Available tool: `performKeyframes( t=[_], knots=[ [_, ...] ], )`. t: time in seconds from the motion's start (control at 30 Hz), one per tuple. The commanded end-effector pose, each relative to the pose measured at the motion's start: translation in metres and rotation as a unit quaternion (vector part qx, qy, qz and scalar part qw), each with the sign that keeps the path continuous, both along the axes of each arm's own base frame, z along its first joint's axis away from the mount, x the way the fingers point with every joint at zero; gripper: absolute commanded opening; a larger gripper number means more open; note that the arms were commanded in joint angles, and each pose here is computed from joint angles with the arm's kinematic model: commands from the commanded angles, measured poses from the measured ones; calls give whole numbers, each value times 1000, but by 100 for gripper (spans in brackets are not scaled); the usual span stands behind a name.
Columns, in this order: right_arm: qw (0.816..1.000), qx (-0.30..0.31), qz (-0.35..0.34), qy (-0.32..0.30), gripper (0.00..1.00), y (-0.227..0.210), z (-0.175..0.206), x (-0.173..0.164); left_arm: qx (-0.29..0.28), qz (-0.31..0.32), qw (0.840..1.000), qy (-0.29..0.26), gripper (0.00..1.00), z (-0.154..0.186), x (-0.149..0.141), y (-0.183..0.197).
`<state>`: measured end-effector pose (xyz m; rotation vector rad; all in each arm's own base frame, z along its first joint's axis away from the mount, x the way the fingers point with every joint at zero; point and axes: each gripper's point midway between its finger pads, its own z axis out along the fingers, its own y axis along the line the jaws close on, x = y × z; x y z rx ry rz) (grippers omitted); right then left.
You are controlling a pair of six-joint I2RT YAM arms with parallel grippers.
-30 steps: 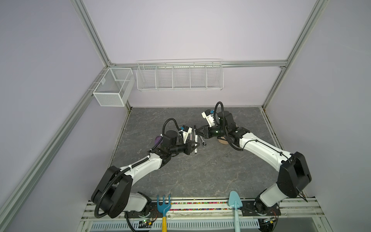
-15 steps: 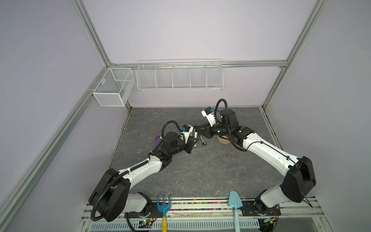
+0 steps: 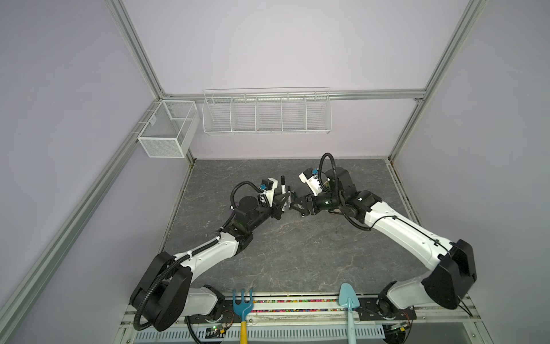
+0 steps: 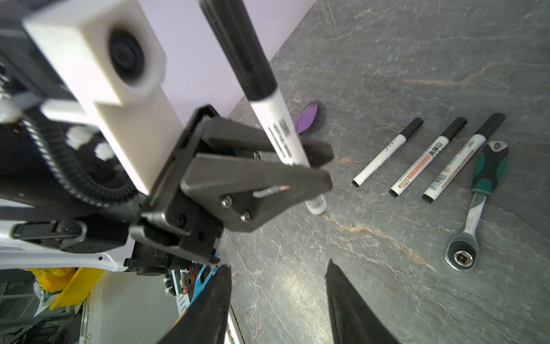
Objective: Insert pens into pen caps
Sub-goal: Put on the pen cap to the pen.
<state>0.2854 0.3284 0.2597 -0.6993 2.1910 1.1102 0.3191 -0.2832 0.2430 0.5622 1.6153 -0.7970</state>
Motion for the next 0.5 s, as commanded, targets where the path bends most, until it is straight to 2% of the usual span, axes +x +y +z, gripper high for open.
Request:
performKeyframes(
  t=[0.0,0.27,0.47],
  knots=[
    [998,32,-28,-44,53,2,33,16,2,-30,1000,7,0,-4,-15,-7],
    [996,38,-51,-63,49,12,47,41,10,-56,998,24,0,-14,-26,-16],
    [997,37,-55,-43,38,20,36,51,12,-68,997,27,0,-15,-31,-20]
  ],
)
